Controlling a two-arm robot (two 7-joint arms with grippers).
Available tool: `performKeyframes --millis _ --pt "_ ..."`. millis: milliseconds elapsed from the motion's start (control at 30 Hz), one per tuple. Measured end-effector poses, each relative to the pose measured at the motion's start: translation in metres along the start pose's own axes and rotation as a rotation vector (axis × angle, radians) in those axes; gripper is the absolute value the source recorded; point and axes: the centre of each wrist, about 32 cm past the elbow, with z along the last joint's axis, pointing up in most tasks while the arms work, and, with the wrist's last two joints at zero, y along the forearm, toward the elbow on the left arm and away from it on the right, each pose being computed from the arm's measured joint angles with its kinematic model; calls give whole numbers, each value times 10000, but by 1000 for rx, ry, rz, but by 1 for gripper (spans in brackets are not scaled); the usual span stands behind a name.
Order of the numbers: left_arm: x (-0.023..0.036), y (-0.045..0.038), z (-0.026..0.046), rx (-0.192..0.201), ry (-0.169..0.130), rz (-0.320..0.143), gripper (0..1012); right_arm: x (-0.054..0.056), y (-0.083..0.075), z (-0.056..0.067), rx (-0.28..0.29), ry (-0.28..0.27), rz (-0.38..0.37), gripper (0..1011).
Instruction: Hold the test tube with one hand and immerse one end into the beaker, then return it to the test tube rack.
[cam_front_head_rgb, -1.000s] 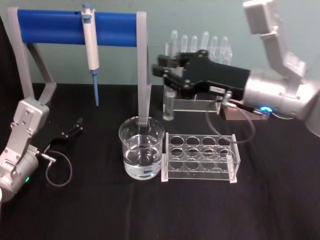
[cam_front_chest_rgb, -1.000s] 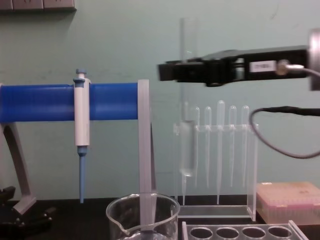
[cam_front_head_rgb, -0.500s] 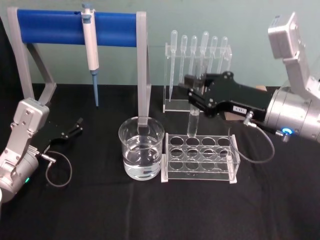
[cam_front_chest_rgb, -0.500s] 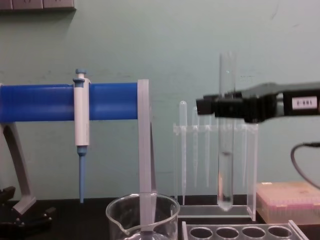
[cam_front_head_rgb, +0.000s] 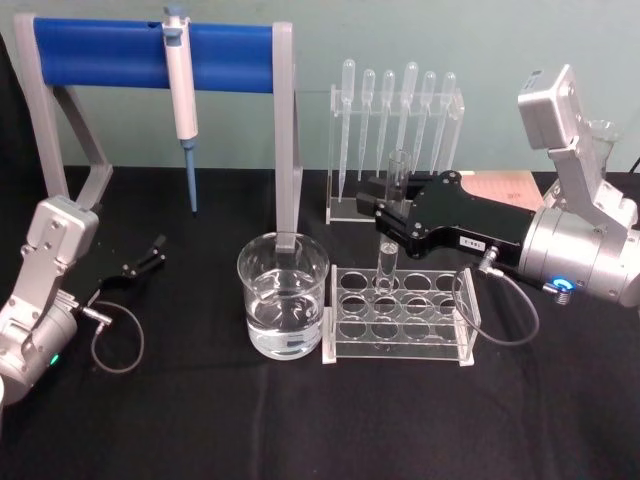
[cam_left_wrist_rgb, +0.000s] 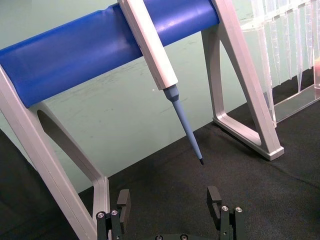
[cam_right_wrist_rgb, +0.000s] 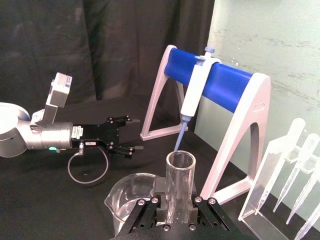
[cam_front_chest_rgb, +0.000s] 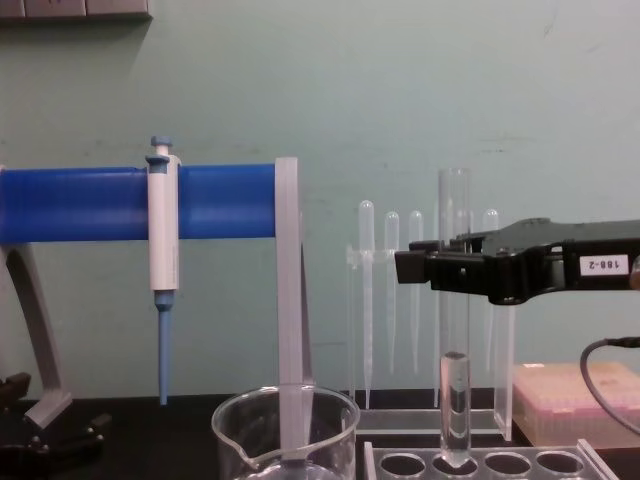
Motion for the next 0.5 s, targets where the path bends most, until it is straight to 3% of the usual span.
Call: performKeyframes --millis 500 --pt "0 0 0 0 0 0 1000 -16 11 -115 -8 11 3 225"
